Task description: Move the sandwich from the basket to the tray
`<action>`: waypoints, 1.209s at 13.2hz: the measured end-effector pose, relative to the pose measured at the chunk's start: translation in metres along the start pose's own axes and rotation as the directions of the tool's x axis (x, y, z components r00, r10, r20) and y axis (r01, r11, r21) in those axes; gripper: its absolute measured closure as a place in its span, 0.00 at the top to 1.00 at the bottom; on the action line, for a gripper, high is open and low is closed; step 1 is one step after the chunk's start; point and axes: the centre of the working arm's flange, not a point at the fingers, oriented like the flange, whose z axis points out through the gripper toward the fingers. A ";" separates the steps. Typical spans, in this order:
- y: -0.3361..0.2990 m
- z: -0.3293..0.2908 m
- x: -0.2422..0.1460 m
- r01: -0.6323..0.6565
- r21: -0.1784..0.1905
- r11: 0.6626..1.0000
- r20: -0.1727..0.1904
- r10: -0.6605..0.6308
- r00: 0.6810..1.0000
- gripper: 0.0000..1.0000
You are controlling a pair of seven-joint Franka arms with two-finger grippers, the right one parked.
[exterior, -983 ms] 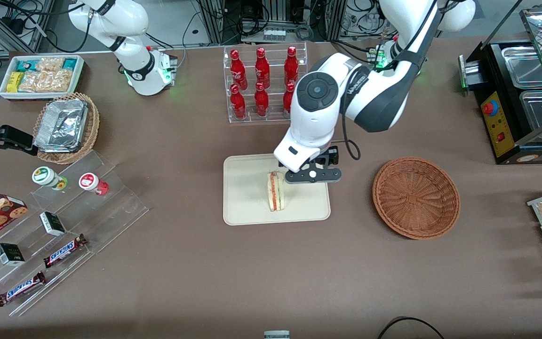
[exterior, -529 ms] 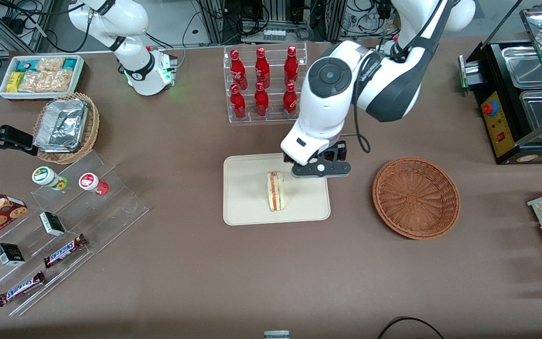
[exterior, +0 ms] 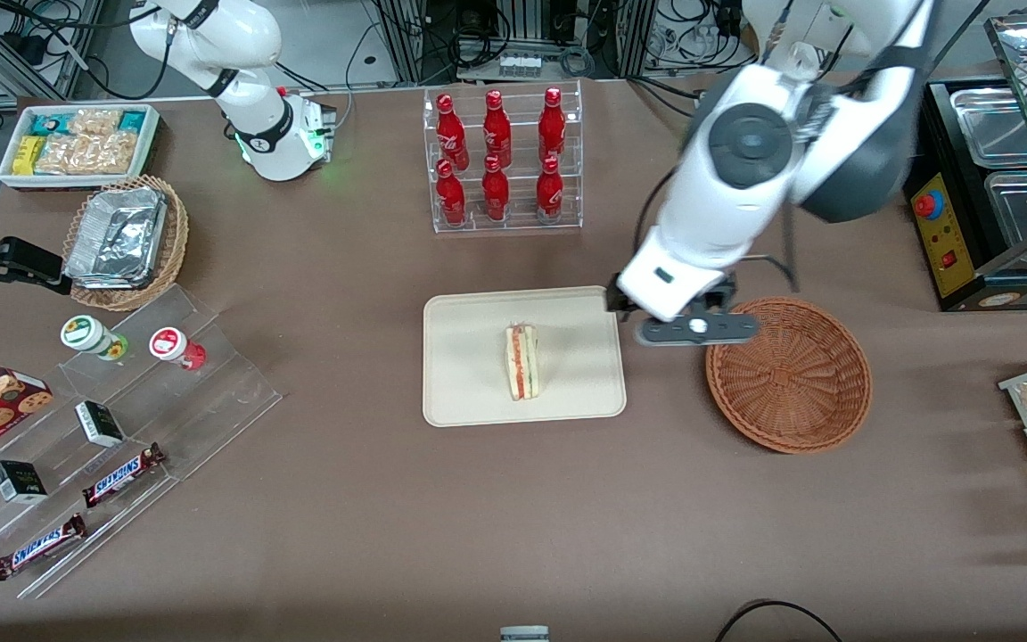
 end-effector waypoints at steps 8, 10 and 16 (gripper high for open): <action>-0.146 -0.063 -0.005 -0.101 -0.016 0.995 0.128 0.102 0.986 1.00; -0.176 -0.076 -0.013 -0.120 -0.023 0.992 0.157 0.122 0.980 1.00; -0.207 -0.096 -0.033 -0.116 0.007 0.993 0.169 0.113 0.979 1.00</action>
